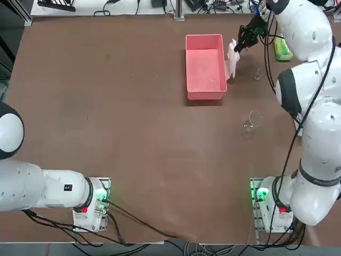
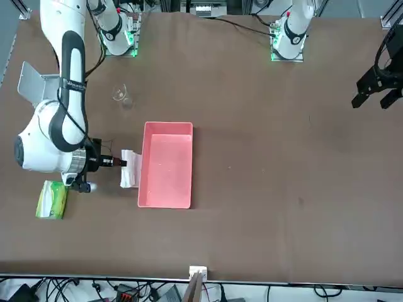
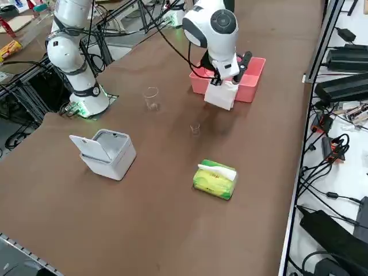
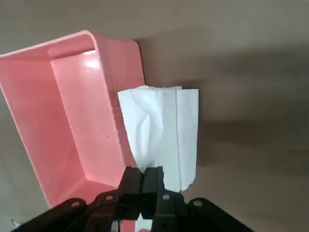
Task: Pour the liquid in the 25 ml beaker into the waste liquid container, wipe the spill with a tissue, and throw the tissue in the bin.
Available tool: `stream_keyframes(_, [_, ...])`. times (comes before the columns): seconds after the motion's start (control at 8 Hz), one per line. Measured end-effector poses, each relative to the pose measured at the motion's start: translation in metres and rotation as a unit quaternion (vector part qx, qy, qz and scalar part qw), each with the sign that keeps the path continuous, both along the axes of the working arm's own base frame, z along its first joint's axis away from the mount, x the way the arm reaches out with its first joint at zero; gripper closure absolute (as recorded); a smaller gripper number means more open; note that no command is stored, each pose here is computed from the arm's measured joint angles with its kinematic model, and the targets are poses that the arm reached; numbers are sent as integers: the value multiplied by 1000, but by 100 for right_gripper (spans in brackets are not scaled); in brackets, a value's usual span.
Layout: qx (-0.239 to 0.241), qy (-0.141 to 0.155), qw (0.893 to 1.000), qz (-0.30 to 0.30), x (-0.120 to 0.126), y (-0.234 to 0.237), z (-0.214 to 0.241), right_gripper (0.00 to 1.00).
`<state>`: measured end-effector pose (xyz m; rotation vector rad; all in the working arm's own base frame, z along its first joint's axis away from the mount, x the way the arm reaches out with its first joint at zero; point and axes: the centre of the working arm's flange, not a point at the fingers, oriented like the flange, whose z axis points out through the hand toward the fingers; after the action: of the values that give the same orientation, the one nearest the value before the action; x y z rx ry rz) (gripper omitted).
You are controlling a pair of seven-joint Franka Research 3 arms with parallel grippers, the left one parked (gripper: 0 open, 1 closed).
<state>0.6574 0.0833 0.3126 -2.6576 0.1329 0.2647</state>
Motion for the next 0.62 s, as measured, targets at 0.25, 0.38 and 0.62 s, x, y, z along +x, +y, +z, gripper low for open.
stream_keyframes(0.25, [-4,-3,1000,2,1,-1,-6,98])
stream_keyframes(0.38, [-2,-7,1000,2,2,0,-7,98])
stream_keyframes(0.62, [15,-13,1000,6,2,5,-14,98])
